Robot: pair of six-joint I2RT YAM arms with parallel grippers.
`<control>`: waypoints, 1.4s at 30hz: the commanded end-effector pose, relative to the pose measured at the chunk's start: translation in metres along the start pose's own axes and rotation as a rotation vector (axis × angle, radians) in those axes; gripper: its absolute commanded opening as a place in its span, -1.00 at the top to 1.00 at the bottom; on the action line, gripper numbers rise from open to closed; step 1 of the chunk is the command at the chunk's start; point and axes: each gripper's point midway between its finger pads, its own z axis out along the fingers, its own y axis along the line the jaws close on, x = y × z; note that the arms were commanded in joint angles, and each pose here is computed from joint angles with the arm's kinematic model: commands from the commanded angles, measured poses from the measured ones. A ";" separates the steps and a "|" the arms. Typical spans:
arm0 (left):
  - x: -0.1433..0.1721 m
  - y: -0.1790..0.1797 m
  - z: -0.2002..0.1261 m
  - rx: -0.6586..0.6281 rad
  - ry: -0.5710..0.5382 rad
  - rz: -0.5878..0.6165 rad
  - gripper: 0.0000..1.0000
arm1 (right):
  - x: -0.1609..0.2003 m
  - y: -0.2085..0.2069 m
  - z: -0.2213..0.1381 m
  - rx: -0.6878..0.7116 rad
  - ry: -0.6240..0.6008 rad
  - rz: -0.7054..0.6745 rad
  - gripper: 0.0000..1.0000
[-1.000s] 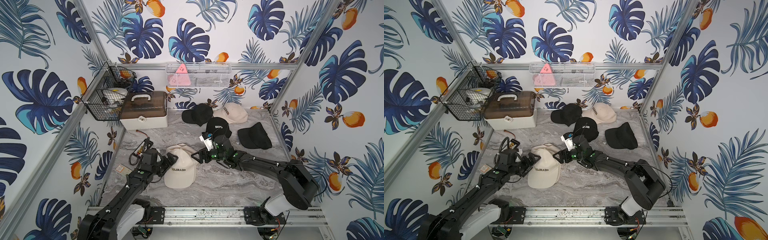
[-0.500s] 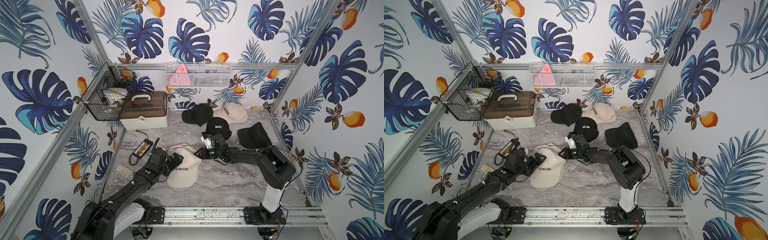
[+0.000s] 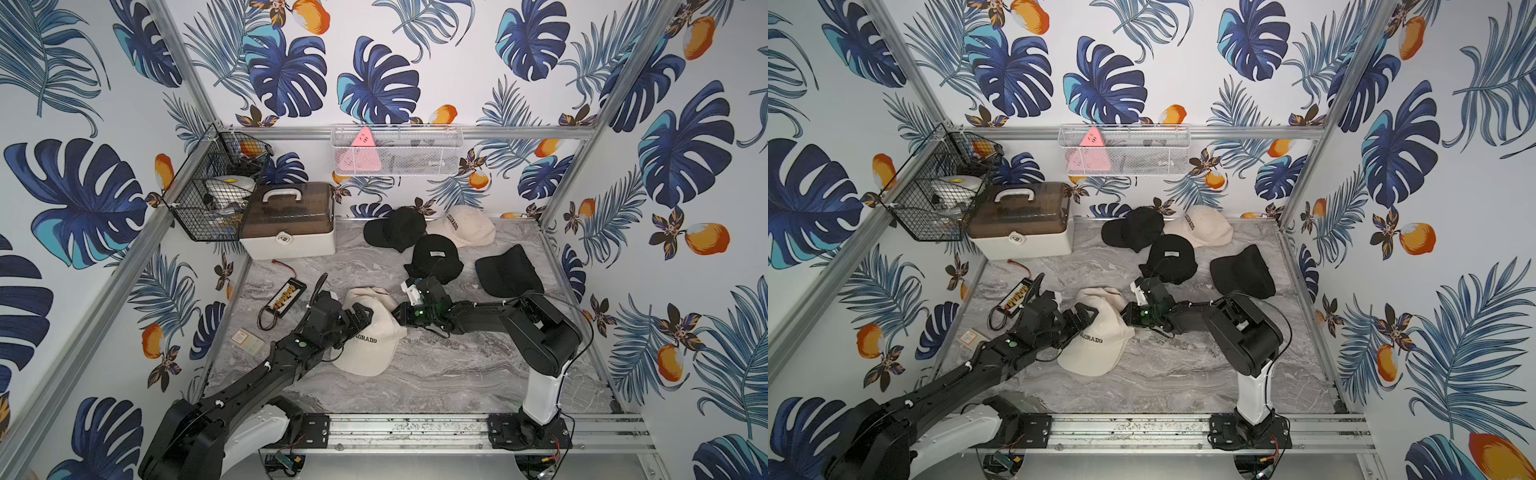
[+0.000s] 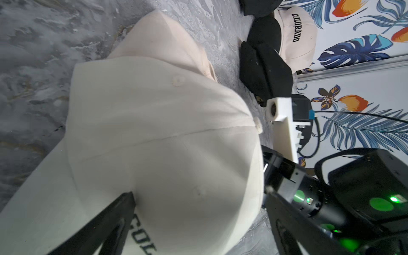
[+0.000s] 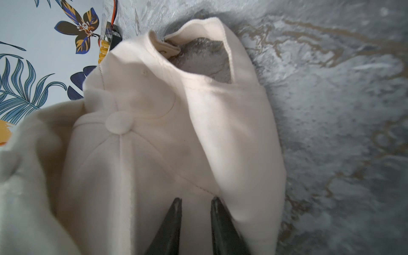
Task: Stack the baseball caps by color
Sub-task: Place the baseball cap on the baseball cap, then pick up the baseball cap from the center of the board.
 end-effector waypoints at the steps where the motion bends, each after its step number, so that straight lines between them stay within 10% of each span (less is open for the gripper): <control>1: -0.008 0.005 -0.005 -0.023 -0.058 -0.008 -0.98 | -0.012 0.000 -0.014 0.040 -0.046 -0.016 0.29; 12: -0.064 -0.051 -0.060 -0.037 -0.257 0.312 -0.98 | -0.086 0.010 -0.117 0.158 -0.277 -0.073 -0.12; 24: -0.070 -0.159 -0.073 0.141 -0.120 0.805 -0.98 | -0.231 -0.076 -0.216 0.067 -0.462 0.375 -0.15; 42: -0.046 -0.151 -0.076 0.277 -0.004 0.846 -0.98 | -0.335 -0.230 -0.209 0.438 -0.570 0.412 -0.73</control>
